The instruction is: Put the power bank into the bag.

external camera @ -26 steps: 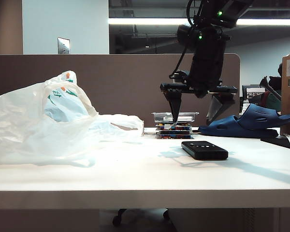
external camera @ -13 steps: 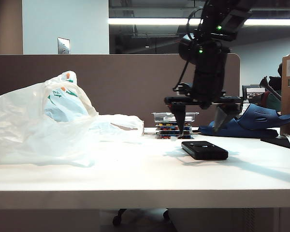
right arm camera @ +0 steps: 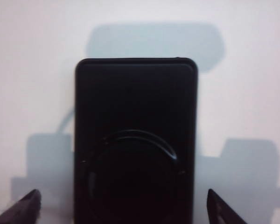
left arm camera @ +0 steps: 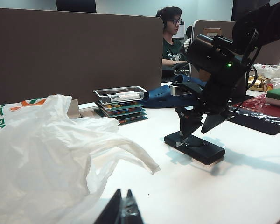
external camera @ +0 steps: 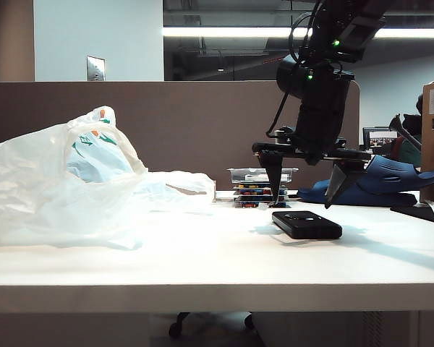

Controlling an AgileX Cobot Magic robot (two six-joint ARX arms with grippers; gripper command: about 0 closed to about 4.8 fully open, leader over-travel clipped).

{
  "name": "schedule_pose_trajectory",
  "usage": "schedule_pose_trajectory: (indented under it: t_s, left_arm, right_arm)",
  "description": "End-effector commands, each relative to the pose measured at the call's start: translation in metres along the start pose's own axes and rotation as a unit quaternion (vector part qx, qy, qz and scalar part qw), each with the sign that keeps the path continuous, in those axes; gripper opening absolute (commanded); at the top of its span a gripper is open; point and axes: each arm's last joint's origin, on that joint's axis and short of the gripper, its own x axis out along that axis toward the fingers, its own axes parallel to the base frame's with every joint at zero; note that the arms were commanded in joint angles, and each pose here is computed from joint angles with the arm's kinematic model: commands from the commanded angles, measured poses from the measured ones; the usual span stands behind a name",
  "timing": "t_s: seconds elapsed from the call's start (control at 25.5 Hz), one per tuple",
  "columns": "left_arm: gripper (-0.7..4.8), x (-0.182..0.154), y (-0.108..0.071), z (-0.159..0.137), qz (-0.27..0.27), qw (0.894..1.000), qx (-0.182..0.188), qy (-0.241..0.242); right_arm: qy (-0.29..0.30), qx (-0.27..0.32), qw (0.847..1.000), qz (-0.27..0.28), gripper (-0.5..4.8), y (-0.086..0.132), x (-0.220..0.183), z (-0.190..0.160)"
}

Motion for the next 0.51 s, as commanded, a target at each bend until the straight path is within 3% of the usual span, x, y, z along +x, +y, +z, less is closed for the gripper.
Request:
schedule_pose_trajectory:
  t_s: [0.04,0.51]
  left_arm:
    - [-0.05,-0.0001,0.0,0.0024,0.0,1.0,0.003,-0.005]
    - [-0.05,-0.0001,0.0,0.0024,0.001,1.0,0.003,-0.005]
  right_arm:
    - [-0.003,0.003,1.0,-0.009,4.79,-0.0015,0.0014,0.0007]
    - [0.005,-0.006,1.0,-0.01,4.79,0.0041,0.0082,-0.0027]
